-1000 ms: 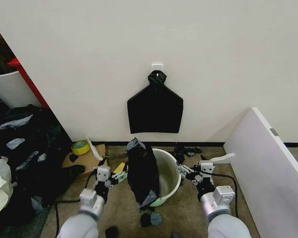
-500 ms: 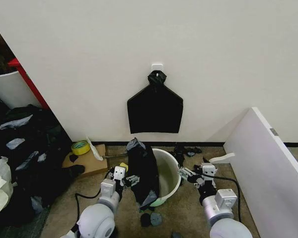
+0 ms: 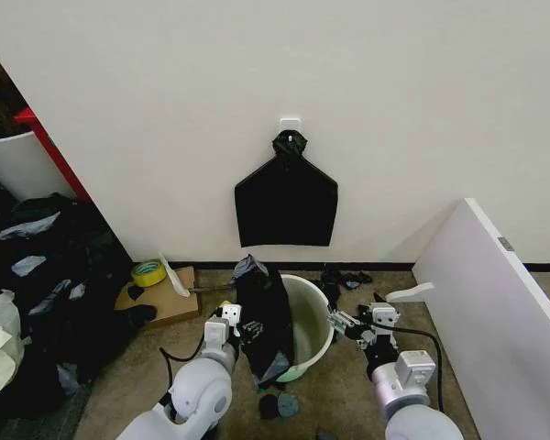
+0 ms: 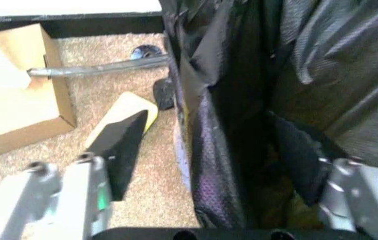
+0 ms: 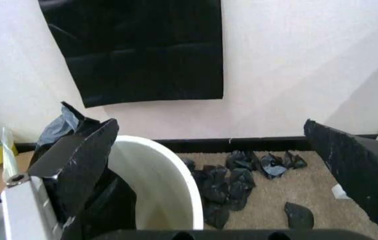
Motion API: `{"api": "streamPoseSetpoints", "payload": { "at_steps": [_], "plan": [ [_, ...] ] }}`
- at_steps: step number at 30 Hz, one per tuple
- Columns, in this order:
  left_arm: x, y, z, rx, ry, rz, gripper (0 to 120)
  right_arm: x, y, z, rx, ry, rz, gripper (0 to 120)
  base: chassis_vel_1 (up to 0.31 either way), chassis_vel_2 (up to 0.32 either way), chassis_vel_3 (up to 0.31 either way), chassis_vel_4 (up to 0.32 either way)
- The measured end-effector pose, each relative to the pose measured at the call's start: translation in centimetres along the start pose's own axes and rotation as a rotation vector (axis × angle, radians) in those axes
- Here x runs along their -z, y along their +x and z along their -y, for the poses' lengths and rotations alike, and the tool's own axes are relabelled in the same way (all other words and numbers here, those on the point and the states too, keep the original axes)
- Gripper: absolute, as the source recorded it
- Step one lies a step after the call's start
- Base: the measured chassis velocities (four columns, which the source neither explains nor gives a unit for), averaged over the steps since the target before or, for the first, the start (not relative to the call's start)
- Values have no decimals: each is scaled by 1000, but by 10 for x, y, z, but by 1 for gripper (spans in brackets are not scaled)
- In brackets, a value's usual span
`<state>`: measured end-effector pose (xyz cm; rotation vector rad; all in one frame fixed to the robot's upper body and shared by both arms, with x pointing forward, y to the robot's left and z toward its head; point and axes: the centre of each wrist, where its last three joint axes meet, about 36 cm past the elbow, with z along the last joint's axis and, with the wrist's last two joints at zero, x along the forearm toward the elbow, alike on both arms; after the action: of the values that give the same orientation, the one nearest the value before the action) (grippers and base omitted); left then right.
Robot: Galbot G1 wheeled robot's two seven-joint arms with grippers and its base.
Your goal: Place the garbage bag over the trash bin.
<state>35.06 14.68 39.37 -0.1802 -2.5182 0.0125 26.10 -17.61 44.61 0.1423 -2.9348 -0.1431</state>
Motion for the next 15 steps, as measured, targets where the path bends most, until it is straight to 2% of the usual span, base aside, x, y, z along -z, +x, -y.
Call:
{"api": "streamPoseSetpoints", "payload": {
  "at_steps": [14,15],
  "plan": [
    [1,-14,10,43,54,-2,13,-7,-6,-1,-1,-2,-7,100,0,0,0,0],
    [1,-14,10,43,54,-2,13,-7,-6,-1,-1,-2,-7,100,0,0,0,0]
  ]
}}
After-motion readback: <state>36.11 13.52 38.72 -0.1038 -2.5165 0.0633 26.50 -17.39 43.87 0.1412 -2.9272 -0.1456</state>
